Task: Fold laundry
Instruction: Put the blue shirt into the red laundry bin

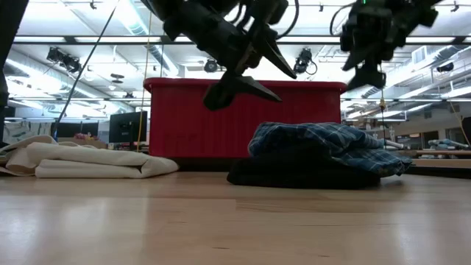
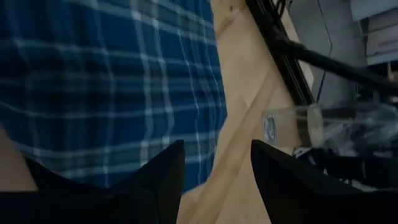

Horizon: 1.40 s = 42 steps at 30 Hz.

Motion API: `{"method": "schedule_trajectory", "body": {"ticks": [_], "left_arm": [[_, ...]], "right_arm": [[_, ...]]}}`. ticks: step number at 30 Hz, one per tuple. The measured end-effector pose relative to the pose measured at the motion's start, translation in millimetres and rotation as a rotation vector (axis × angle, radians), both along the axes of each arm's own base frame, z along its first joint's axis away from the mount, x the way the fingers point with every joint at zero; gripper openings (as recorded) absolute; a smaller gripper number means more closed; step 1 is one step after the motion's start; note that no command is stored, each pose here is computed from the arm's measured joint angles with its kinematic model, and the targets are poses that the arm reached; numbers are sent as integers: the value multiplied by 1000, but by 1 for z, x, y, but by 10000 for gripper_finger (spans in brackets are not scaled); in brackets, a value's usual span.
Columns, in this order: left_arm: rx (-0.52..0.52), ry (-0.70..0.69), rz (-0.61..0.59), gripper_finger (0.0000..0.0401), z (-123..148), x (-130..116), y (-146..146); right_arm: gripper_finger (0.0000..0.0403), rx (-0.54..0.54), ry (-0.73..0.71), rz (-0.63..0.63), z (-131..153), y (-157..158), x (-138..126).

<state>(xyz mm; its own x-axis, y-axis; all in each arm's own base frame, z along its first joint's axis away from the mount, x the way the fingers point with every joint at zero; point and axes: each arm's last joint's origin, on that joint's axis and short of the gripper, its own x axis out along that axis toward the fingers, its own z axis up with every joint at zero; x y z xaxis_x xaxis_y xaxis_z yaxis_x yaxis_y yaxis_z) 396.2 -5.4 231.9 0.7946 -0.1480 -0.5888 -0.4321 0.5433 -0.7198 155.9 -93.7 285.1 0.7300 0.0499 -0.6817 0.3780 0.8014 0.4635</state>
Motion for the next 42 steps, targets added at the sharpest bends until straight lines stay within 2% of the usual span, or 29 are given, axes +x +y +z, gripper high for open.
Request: {"method": "schedule_trajectory", "body": {"ticks": [3, 6, 8, 12, 17, 19, 22, 28, 32, 35, 40, 42], "left_arm": [[40, 27, 10, 188, -9, -9, -12], [7, 84, 70, 188, -28, -25, -13], [-33, 68, 128, 188, -36, -34, -6], [-136, 6, 198, 188, -32, -41, 16], [-276, 16, 312, 188, -31, -44, 46], [-300, 16, 322, 191, -32, -45, 55], [-302, 30, 312, 215, -34, -47, 64], [-236, 23, 317, 299, -35, -51, 82], [-251, 56, 306, 337, -51, -47, 90], [-307, 31, 274, 343, -66, -37, 89], [-400, -192, 287, 343, -70, -15, 92], [-426, -229, 285, 343, -65, -9, 94]], "right_arm": [[282, 28, 9, 17, -25, 3, 3], [287, 58, 26, 26, -45, 9, 4], [288, 65, 27, 35, -57, 12, 6], [289, 63, 29, 45, -75, 20, 8], [289, 71, 34, 45, -90, 27, 11], [289, 75, 37, 55, -95, 30, 12], [289, 63, 64, 52, -101, 32, 13], [289, 59, 90, 48, -108, 31, 17], [289, 45, 86, 50, -111, 29, 22], [289, 36, 89, 61, -115, 27, 26], [289, 64, 107, 84, -124, 26, 32], [289, 73, 119, 91, -127, 27, 33]]}}
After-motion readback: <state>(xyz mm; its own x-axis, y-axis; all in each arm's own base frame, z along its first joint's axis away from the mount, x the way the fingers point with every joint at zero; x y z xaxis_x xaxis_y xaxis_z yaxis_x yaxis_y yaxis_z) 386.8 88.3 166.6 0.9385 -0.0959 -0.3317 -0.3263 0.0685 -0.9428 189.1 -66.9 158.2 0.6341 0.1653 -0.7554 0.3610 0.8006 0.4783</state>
